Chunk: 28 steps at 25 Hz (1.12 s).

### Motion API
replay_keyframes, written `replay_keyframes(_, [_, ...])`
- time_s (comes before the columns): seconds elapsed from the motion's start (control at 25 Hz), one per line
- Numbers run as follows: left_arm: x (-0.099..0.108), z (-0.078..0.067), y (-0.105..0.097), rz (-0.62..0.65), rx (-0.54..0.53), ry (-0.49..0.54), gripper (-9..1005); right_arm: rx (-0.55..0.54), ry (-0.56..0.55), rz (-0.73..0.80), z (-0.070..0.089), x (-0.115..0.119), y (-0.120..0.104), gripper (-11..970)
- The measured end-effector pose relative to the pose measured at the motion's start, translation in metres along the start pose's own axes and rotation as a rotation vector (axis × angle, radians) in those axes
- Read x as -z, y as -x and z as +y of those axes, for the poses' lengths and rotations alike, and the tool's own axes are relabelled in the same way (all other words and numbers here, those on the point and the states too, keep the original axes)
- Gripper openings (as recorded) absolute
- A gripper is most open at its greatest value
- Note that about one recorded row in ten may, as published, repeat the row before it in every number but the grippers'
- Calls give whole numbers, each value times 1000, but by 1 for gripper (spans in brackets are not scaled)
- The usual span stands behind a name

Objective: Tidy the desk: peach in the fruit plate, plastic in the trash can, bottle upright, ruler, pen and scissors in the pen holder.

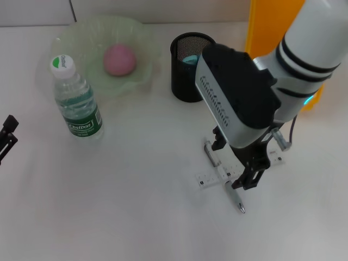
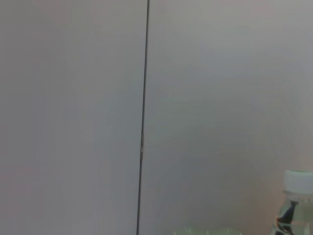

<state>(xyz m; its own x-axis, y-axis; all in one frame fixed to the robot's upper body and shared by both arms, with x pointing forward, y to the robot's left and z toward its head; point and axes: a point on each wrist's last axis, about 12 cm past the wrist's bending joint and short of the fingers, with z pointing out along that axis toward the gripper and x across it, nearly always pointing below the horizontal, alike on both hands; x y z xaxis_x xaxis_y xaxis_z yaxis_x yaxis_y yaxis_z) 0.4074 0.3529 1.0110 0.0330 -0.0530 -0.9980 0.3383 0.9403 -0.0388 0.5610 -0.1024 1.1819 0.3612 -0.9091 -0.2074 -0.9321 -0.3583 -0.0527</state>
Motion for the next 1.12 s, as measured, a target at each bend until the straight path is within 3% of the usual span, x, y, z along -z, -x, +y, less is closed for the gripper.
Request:
replay_keyframes(0.16, [-1,0,1,-5,1,1,829,10,-1,-7,-1,-12,3,830])
replay_keyframes(0.28, [-2,-4,3,-14,-3,-56,829,8,4,-14,-3,-18,4,825])
replay_keyframes(0.44, [-2,-9,15,-5,-23,-276,829,-4,18,-30,-4,-23,4,817])
replay_keyframes(0.56, [4,-10,28,41,-3,-510,829,-14,16,-37,-5,-27,2,812])
replay_keyframes(0.68, [2,-9,37,116,46,-661,829,-17,14,-40,-6,-31,-1,806])
replay_keyframes(0.96, [-9,-7,45,190,84,-757,829,-17,17,-39,-6,-35,-3,793])
replay_keyframes(1.12, [-27,-15,45,255,96,-843,829,-21,11,-48,-6,-37,-3,786])
